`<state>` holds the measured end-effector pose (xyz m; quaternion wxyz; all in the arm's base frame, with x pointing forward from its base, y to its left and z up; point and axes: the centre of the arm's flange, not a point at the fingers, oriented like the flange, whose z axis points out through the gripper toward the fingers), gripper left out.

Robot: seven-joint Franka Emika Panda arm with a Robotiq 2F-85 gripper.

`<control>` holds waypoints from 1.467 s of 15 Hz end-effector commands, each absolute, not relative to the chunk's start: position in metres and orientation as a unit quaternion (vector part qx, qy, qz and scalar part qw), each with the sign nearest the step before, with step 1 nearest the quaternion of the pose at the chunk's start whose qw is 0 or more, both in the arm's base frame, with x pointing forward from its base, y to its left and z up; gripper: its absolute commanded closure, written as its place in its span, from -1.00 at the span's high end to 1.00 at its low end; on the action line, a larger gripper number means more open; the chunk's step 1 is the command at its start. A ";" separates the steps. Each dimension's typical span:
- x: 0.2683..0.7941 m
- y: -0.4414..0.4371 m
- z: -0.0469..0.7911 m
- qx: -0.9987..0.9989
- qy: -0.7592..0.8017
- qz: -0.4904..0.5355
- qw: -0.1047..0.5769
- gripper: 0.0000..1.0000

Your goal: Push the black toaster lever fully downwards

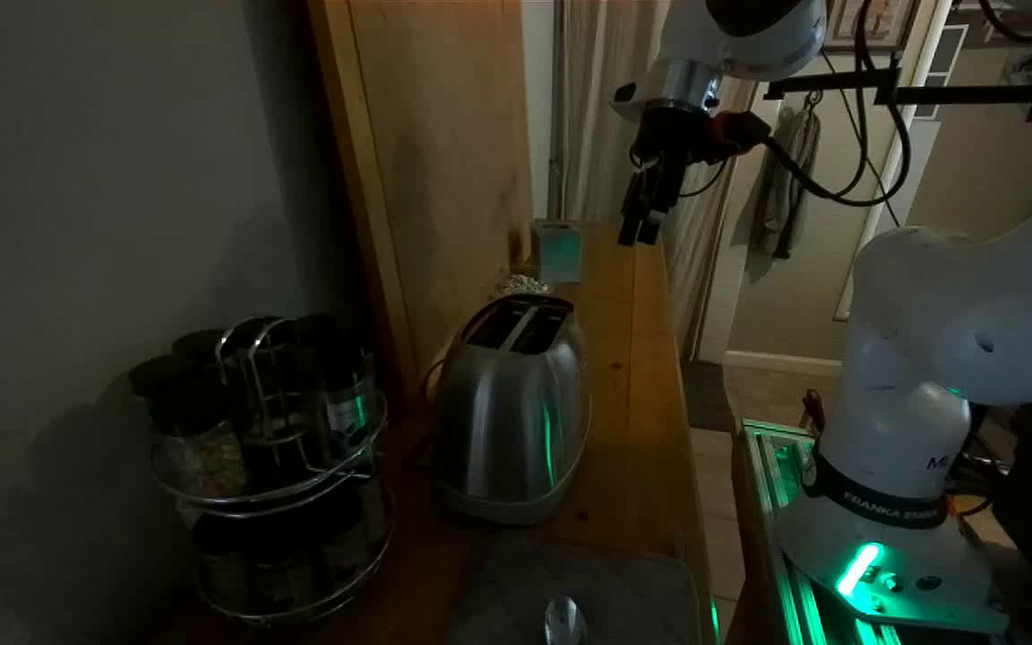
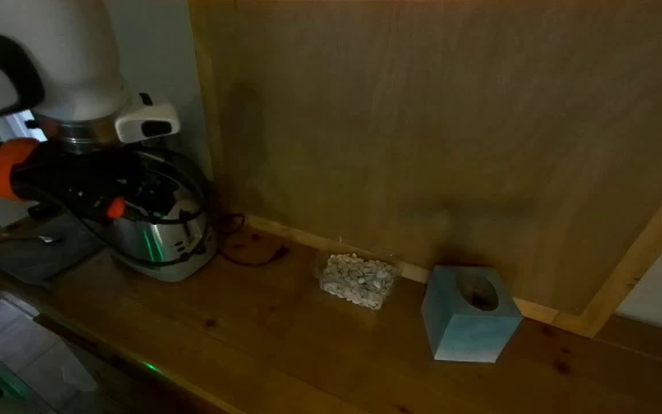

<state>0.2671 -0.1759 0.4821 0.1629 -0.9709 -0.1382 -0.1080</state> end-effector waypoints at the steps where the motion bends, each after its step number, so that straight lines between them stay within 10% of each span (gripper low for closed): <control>1: 0.267 -0.176 0.482 -0.971 -0.138 -0.108 0.163 1.00; 19: 0.318 -0.160 0.468 -0.984 -0.089 -0.105 0.114 1.00; 20: 0.323 -0.159 0.466 -0.985 -0.086 -0.105 0.109 0.50; 22: 0.333 -0.157 0.462 -0.987 -0.071 -0.104 0.102 0.32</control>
